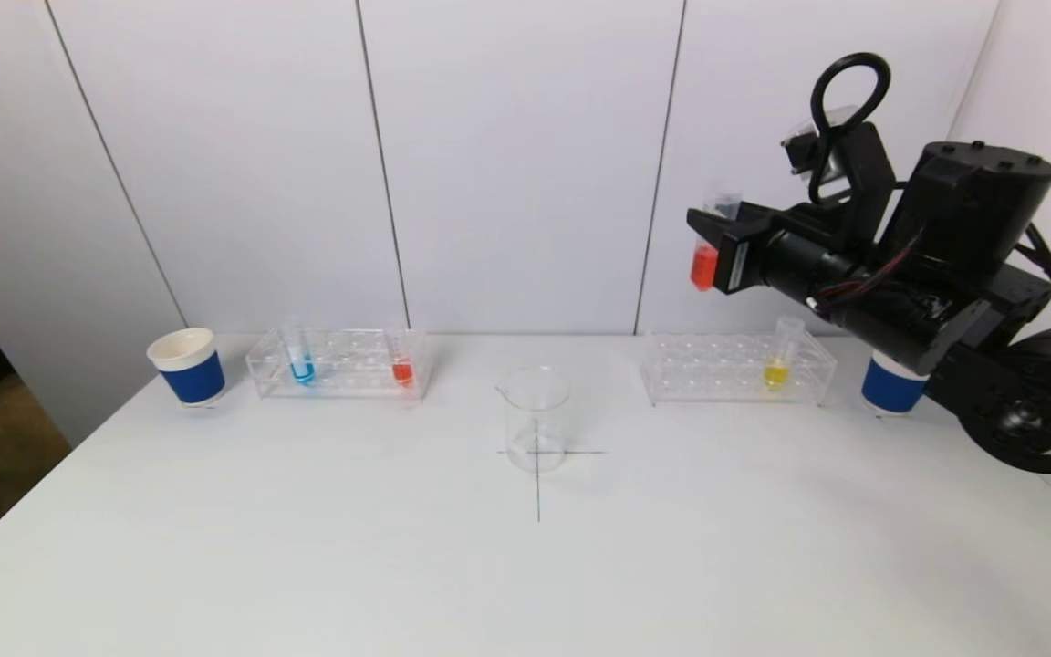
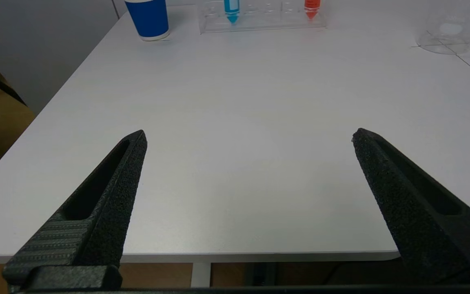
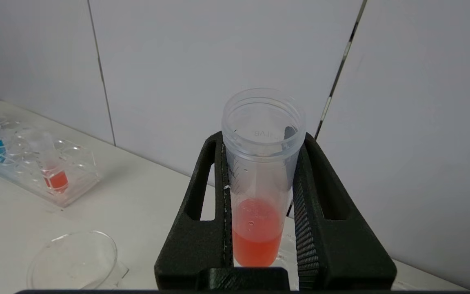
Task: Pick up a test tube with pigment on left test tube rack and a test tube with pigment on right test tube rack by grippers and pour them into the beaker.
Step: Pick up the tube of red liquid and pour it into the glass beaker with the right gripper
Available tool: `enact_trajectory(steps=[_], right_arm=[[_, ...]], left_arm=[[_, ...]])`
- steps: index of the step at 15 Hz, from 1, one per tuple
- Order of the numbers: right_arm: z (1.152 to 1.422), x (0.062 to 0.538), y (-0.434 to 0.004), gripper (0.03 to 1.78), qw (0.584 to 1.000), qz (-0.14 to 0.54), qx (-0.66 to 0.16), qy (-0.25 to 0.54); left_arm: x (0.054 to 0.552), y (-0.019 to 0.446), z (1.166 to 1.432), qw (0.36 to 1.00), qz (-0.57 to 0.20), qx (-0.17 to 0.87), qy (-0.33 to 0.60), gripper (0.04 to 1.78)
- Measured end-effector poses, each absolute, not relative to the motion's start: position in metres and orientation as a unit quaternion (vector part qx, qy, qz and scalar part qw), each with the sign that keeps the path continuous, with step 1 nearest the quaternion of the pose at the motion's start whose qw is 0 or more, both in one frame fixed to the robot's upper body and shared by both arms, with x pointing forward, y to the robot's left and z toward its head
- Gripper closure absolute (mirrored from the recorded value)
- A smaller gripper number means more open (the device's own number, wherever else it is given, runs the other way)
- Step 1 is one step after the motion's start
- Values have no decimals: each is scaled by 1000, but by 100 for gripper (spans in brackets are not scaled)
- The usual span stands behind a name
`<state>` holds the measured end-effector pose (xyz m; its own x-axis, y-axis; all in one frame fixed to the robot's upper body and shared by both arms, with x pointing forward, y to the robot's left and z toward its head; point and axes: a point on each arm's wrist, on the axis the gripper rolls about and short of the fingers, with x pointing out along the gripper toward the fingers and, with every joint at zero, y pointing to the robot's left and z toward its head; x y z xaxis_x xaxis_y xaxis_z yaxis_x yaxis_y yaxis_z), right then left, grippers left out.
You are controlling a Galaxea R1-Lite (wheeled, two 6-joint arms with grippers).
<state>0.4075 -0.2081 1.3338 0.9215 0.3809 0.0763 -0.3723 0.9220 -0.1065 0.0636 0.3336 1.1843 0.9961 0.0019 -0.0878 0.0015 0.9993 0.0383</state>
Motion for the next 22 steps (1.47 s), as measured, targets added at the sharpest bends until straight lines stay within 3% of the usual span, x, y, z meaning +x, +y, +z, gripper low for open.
enact_trajectory(steps=[3, 10, 22], right_arm=[[1356, 385, -206, 133, 975, 202, -66, -69], [1380, 346, -194, 133, 968, 202, -120, -94], [1366, 310, -195, 133, 949, 219, -214, -76]], left_arm=[[64, 334, 1184, 999, 0, 19, 44, 6], [64, 334, 1184, 999, 0, 19, 44, 6], [64, 334, 1184, 999, 1, 19, 44, 6]])
